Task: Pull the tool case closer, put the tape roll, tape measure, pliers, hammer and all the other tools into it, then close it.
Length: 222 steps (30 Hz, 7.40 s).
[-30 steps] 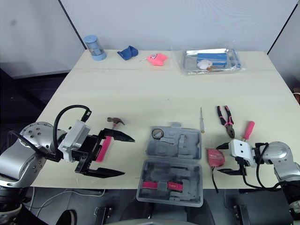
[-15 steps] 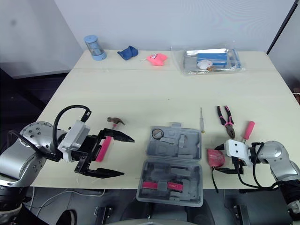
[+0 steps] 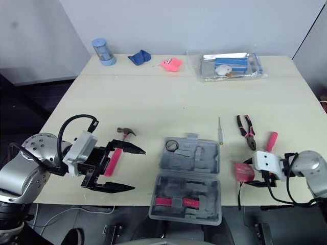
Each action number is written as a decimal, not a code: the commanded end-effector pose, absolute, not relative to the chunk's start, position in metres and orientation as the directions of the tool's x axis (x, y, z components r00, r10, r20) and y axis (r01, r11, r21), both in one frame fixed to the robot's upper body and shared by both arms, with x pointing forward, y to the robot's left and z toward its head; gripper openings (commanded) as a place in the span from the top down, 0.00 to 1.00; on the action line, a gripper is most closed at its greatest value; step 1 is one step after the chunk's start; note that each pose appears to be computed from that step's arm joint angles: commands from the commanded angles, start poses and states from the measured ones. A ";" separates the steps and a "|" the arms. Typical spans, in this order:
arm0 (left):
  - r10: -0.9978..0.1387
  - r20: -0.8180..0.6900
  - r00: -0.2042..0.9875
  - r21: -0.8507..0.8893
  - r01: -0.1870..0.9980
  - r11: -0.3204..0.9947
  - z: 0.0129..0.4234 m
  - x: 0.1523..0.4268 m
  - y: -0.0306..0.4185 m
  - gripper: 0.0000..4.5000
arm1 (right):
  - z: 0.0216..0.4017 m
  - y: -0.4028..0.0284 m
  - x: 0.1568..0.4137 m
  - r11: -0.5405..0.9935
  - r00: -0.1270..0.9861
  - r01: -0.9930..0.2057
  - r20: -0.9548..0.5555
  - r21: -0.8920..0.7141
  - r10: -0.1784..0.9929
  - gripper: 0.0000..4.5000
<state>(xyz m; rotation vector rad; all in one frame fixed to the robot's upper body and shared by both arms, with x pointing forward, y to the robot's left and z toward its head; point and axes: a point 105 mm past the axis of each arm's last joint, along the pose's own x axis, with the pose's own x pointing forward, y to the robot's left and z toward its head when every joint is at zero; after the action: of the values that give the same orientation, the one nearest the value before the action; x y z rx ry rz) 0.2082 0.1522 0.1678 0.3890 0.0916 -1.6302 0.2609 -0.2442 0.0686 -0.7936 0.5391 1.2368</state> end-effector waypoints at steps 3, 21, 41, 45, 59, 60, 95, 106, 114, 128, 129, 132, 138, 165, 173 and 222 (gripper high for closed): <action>-0.965 -0.262 0.009 0.211 0.976 -0.048 0.172 0.212 0.155 0.00 | 0.105 -0.229 0.271 0.126 0.300 -0.952 -0.764 -0.279 0.572 0.35; -0.961 -0.254 0.108 0.216 0.975 0.053 0.170 0.228 0.169 0.00 | 0.126 -0.138 0.312 0.044 0.321 -0.942 -0.855 -0.333 0.408 0.35; -0.954 -0.271 0.127 0.221 0.973 0.067 0.163 0.229 0.172 0.00 | 0.093 -0.112 0.321 0.030 0.336 -0.939 -0.899 -0.342 0.280 0.35; -0.954 -0.271 0.128 0.220 0.973 0.069 0.163 0.228 0.172 0.00 | 0.088 -0.111 0.319 0.055 0.327 -0.944 -0.902 -0.325 0.284 0.35; -0.956 -0.268 0.116 0.205 0.977 0.061 0.160 0.227 0.170 0.00 | 0.094 -0.114 0.320 0.067 0.348 -0.937 -0.894 -0.344 0.283 0.02; -0.956 -0.268 0.116 0.204 0.977 0.061 0.160 0.227 0.170 0.00 | 0.097 -0.115 0.320 0.068 0.349 -0.936 -0.893 -0.344 0.285 0.02; -0.966 -0.240 0.097 0.202 0.978 0.048 0.169 0.228 0.163 0.00 | 0.108 -0.141 0.301 0.498 0.530 -0.844 -0.167 -0.201 0.831 0.42; -0.965 -0.240 0.103 0.212 0.976 0.051 0.172 0.229 0.163 0.00 | 0.071 -0.141 0.307 0.468 0.484 -0.870 -0.086 -0.157 0.871 0.42; -0.963 -0.245 0.110 0.213 0.975 0.057 0.172 0.228 0.165 0.00 | 0.044 -0.142 0.310 0.448 0.466 -0.883 -0.145 -0.141 0.873 0.42; -0.962 -0.247 0.116 0.212 0.975 0.063 0.170 0.230 0.166 0.00 | 0.011 -0.147 0.313 0.373 0.383 -0.920 -0.482 -0.121 0.788 0.42; -0.962 -0.246 0.116 0.211 0.975 0.064 0.170 0.230 0.166 0.00 | 0.009 -0.148 0.313 0.375 0.378 -0.920 -0.503 -0.112 0.778 0.42; -0.962 -0.246 0.117 0.210 0.976 0.065 0.169 0.230 0.166 0.00 | 0.001 -0.150 0.307 0.380 0.342 -0.924 -0.565 -0.054 0.751 0.42; -0.961 -0.248 0.120 0.207 0.976 0.068 0.167 0.230 0.167 0.00 | -0.014 -0.158 0.298 0.431 0.301 -0.901 -0.649 0.047 0.699 0.42; -0.750 -0.106 0.653 0.100 0.757 0.645 0.145 0.237 0.259 0.00 | 0.120 -0.231 0.277 0.729 0.753 -0.647 -0.037 -0.224 0.657 0.42; -0.523 -0.129 0.843 0.020 0.529 0.848 0.114 0.219 0.324 0.00 | 0.099 -0.324 0.229 0.908 0.924 -0.382 -0.093 -0.173 0.371 0.36; -0.907 -0.114 0.405 0.159 0.909 0.386 0.165 0.253 0.196 0.00 | 0.082 -0.261 0.325 0.947 0.924 -0.320 -0.233 -0.041 0.302 0.02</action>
<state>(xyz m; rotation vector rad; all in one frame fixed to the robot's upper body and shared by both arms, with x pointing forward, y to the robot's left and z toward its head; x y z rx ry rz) 0.2558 0.2035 0.1531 0.1860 0.0369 -1.1181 0.3213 -0.2573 0.0791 -0.0698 0.2294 0.3449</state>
